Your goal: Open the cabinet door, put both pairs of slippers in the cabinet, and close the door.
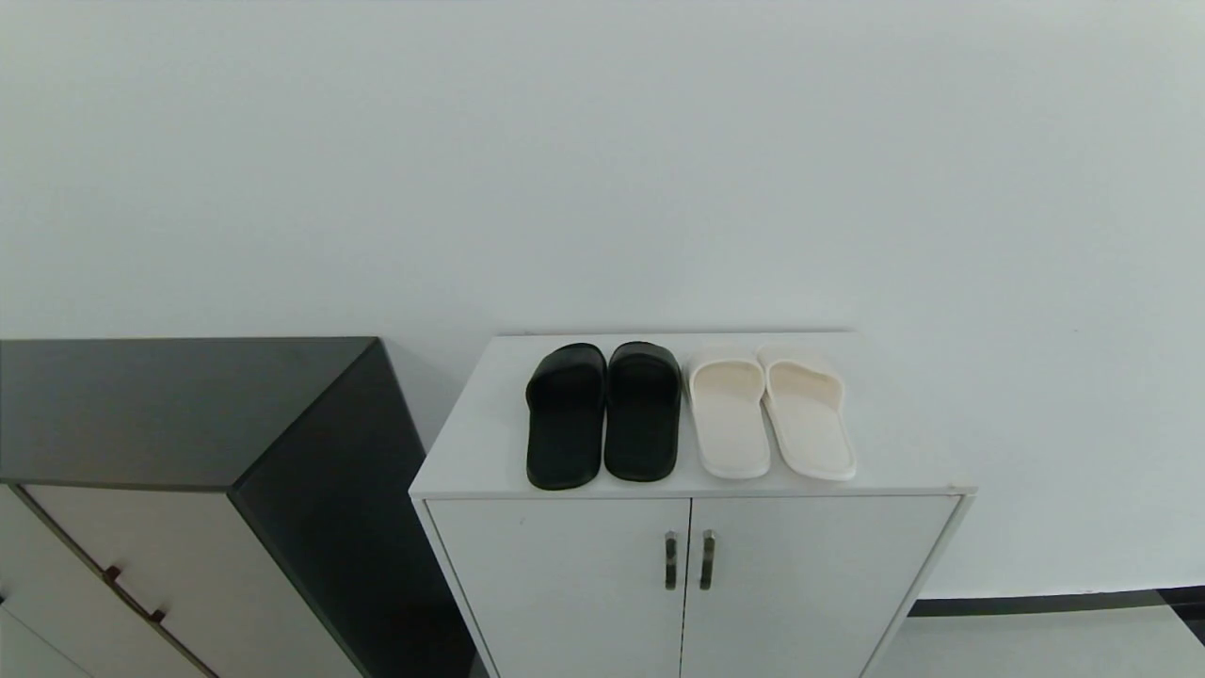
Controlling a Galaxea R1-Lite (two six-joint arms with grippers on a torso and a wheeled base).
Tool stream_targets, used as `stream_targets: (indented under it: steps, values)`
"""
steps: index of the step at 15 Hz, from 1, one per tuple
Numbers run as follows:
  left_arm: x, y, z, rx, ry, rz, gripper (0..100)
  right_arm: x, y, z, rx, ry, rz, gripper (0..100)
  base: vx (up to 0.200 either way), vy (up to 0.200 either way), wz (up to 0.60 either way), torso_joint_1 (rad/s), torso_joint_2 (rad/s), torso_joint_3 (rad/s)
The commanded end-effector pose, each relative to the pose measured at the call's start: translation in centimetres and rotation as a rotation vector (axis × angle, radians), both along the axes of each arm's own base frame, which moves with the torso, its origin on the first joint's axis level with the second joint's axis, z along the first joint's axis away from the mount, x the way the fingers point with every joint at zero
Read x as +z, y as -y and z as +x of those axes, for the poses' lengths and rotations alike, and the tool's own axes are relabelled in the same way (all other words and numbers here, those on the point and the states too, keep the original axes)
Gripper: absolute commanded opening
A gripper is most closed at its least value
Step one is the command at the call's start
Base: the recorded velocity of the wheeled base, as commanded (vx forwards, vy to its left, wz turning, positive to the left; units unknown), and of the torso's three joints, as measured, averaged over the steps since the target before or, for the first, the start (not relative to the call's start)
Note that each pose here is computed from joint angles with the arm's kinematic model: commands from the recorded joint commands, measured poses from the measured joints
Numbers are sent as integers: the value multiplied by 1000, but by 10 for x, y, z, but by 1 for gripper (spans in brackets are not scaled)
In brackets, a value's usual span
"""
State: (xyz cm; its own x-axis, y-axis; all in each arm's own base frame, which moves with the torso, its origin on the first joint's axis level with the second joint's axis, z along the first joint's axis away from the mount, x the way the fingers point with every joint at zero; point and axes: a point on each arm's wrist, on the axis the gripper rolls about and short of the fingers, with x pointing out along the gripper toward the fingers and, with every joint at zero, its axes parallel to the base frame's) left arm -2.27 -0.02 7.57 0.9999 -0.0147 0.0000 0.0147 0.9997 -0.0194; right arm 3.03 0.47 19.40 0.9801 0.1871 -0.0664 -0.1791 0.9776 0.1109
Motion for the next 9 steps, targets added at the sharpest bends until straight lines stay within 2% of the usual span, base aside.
stream_targets:
  steps: [1, 3, 6, 9]
  values:
    - [0, 0, 0, 1, 0, -1, 0, 5, -16, 108, 69, -152, 1, 100, 0, 0, 0, 0, 0, 0]
    - [0, 0, 0, -1, 2, -1, 0, 13, -35, 133, 44, -149, -11, 100, 0, 0, 0, 0, 0, 0]
    - [0, 0, 0, -1, 2, -1, 0, 39, -84, 160, 27, -116, 12, 100, 0, 0, 0, 0, 0, 0]
    - [0, 0, 0, -1, 0, 1, 0, 45, -110, 181, -24, -108, -6, 100, 0, 0, 0, 0, 0, 0]
